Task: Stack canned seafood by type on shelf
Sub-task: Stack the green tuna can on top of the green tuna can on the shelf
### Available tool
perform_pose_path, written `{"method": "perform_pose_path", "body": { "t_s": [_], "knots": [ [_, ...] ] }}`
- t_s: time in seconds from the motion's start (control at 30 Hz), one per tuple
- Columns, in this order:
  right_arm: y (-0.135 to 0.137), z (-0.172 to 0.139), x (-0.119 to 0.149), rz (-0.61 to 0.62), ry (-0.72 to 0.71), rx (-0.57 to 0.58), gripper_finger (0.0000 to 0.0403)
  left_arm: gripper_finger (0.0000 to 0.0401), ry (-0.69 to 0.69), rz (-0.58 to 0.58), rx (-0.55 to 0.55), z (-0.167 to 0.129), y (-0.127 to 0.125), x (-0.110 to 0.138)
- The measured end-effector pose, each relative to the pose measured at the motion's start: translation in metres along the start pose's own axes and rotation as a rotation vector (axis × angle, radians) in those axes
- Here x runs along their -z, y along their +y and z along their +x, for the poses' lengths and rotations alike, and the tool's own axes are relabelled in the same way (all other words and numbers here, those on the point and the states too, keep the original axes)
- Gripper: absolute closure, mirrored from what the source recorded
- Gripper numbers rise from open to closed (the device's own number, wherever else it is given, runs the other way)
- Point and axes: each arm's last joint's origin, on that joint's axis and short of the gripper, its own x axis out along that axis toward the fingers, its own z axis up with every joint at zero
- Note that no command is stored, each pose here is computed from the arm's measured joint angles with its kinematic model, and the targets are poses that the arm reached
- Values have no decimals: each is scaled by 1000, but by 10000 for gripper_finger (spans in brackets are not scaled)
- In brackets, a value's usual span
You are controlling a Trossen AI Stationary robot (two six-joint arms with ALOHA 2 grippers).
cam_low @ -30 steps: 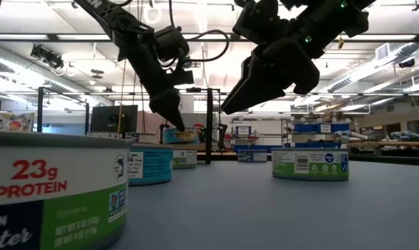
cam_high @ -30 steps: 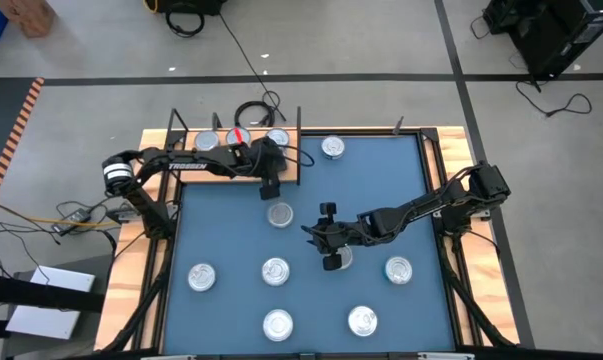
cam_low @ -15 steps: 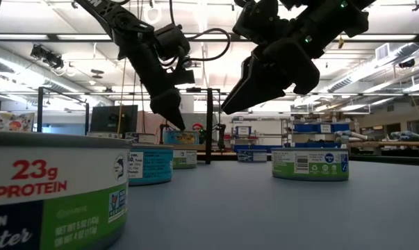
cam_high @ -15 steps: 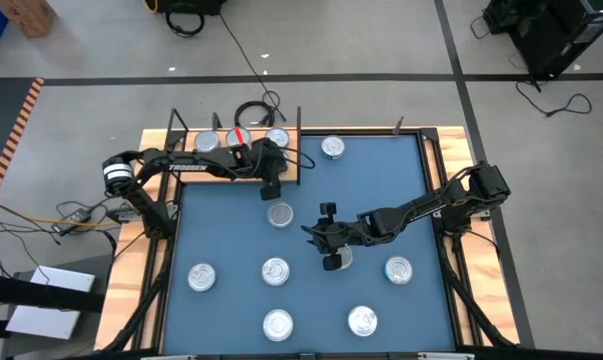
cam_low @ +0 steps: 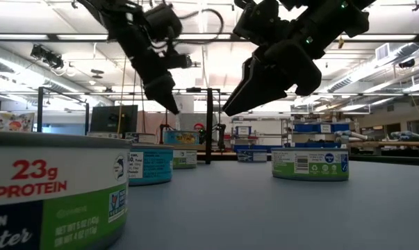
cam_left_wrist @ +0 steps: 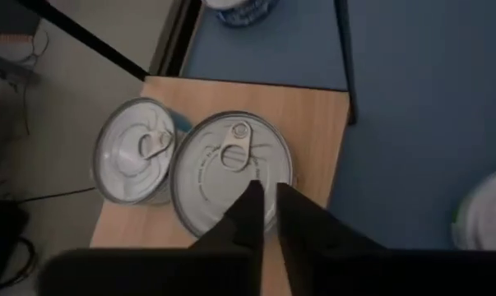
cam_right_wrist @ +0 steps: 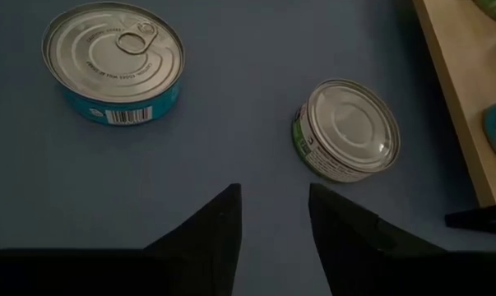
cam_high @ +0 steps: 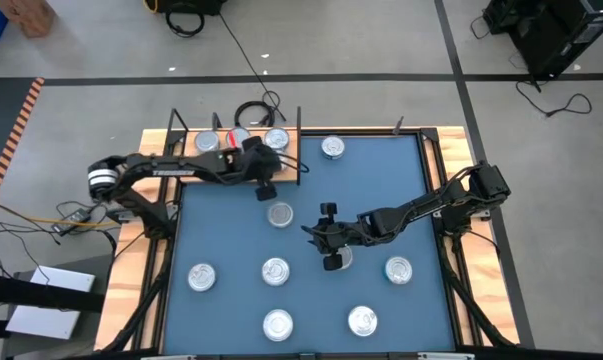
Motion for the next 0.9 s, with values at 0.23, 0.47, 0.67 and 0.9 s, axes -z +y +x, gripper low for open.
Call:
{"method": "perform_pose_path", "body": {
  "t_s": [0.23, 0.47, 0.67, 0.9],
  "knots": [
    [0, 0, 1, 11, 5, -4, 279, 396, -134, -72, 17, -24, -17, 26],
    [0, 0, 1, 60, 6, -8, 348, 398, -342, -86, 79, -44, -45, 54],
    [7, -2, 10, 140, 105, -90, 395, 398, -575, -110, 162, -54, -67, 78],
    [29, -13, 18, 238, 247, -172, 378, 398, -728, -81, 250, -61, -83, 91]
  ]
}}
